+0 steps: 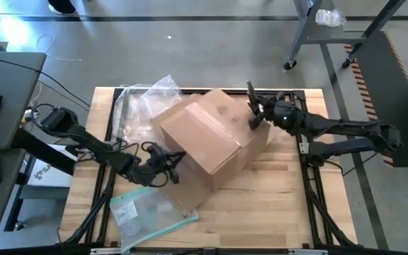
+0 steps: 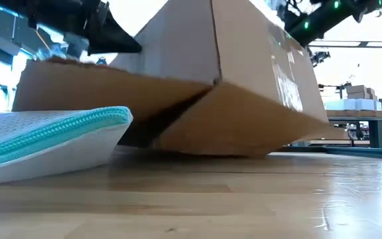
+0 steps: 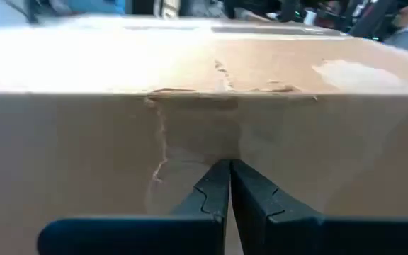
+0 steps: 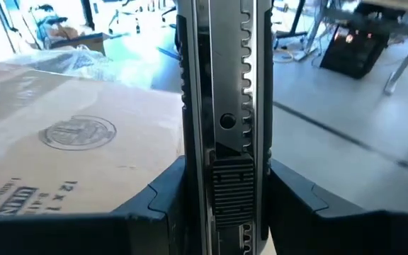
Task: Unpack boxes
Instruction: Break down cardboard box until it is fully flat
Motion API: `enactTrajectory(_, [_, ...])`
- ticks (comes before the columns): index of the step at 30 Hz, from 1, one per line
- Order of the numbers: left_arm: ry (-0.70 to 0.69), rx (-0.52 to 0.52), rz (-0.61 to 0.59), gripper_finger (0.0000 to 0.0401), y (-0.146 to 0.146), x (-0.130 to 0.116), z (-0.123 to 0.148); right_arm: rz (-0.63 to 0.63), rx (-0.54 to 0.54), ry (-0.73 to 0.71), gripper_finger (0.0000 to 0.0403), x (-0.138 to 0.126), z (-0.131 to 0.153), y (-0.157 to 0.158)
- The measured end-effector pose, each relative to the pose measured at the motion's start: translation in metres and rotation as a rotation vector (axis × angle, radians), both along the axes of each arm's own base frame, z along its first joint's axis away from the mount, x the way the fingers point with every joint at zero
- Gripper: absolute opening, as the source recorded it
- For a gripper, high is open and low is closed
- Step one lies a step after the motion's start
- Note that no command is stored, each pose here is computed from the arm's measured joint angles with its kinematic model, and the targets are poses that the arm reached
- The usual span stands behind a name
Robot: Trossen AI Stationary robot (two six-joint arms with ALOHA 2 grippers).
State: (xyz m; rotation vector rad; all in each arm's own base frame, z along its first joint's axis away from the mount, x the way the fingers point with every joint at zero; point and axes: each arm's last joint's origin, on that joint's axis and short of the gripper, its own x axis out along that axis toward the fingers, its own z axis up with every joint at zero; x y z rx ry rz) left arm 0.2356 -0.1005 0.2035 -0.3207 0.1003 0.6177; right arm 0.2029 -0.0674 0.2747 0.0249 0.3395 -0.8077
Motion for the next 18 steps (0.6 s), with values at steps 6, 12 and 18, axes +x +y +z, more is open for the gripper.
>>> enactTrajectory(6, [0.008, 0.159, -0.021, 0.0, -0.022, 0.001, 0.04, 0.107, -0.012, 0.135, 0.0124, 0.001, 0.048, 0.036])
enactTrajectory(12, [0.054, 0.214, -0.063, 0.0, -0.03, 0.007, 0.063, 0.142, 0.042, 0.286, 0.0124, -0.016, 0.063, 0.07])
enactTrajectory(18, [0.078, 0.159, -0.099, 0.0, -0.033, 0.011, 0.052, 0.063, 0.062, 0.312, 0.0124, -0.012, 0.039, 0.064])
